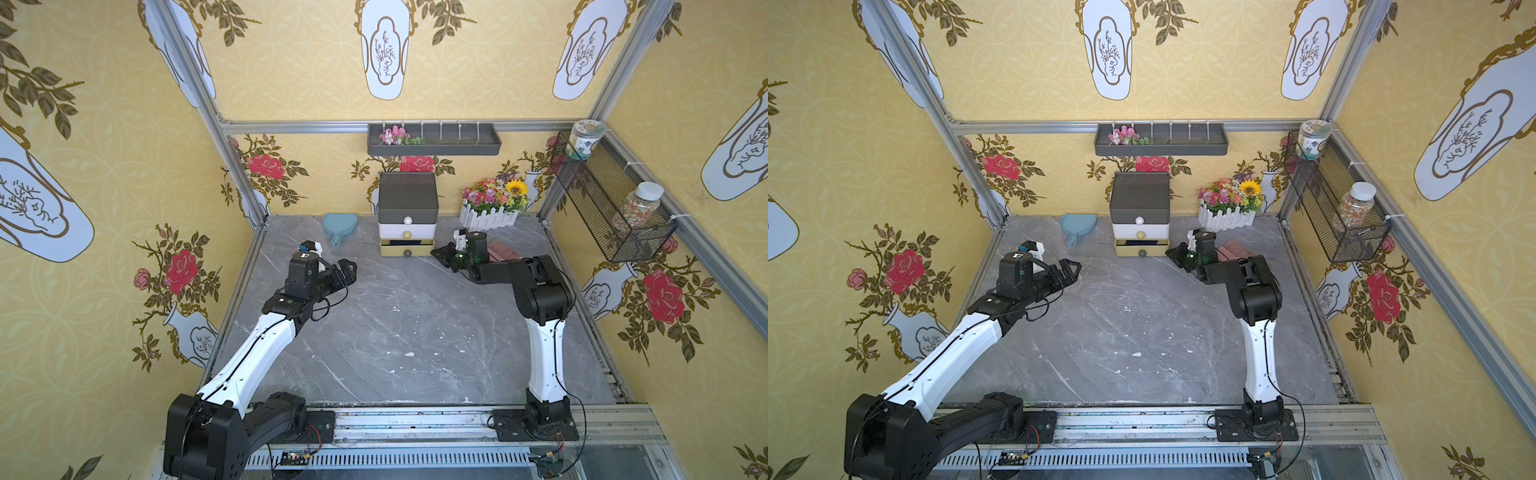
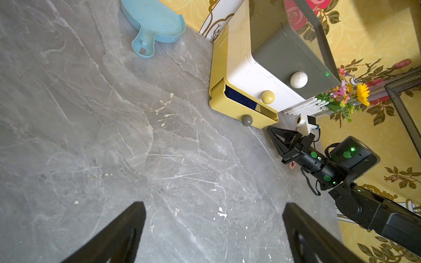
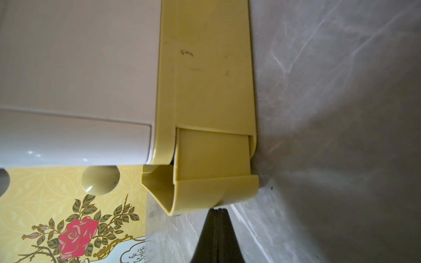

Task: Place the brooch boxes into the drawer by color
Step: Close the drawer in the storage box, then reset both arms

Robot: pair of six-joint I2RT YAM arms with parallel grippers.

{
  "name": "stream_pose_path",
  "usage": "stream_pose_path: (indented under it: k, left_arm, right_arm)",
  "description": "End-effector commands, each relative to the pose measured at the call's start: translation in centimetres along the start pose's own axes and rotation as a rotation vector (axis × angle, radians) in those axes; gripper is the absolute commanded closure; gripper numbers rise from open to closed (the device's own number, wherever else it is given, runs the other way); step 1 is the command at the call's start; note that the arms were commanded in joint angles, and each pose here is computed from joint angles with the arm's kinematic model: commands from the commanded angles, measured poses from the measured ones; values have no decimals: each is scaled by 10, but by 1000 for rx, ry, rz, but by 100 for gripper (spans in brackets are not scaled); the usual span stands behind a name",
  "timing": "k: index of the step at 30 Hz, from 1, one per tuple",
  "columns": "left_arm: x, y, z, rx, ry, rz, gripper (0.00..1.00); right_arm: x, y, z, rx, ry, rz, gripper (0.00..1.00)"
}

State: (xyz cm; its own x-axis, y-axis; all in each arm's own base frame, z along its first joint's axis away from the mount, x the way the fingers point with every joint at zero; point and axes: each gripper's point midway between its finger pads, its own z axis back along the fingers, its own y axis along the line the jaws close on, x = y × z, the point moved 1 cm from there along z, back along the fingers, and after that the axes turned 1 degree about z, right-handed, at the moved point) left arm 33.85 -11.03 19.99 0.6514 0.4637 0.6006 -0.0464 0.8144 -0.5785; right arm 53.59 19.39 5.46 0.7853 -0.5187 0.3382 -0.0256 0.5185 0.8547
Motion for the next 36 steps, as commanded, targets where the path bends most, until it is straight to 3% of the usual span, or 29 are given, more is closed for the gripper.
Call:
stream_pose_path:
  k: [1,16,19,23,25,27,30,36]
  left_arm:
    - [3,-2,-2,-12,-7,-14,0]
    - [10,7,5,34,-75,-36,0]
    - [18,8,11,41,-125,-34,0]
    - [33,2,26,24,-220,-61,0]
    - [42,2,36,36,-285,-80,0]
    - [52,3,47,54,-358,-116,0]
    - [61,13,62,107,-479,-200,0]
    - [65,61,85,304,-711,-260,0]
  right_arm:
    - [10,5,-4,17,-37,-7,100]
    - [33,7,-15,-3,-101,4,98]
    - [29,12,-1,-17,-118,18,82]
    - [18,21,25,-47,-139,51,48]
    - [12,26,39,-66,-145,71,27]
    - [4,32,56,-89,-147,102,0]
    - [-6,39,88,-156,-174,169,3]
    - [-3,71,168,-345,-267,409,3]
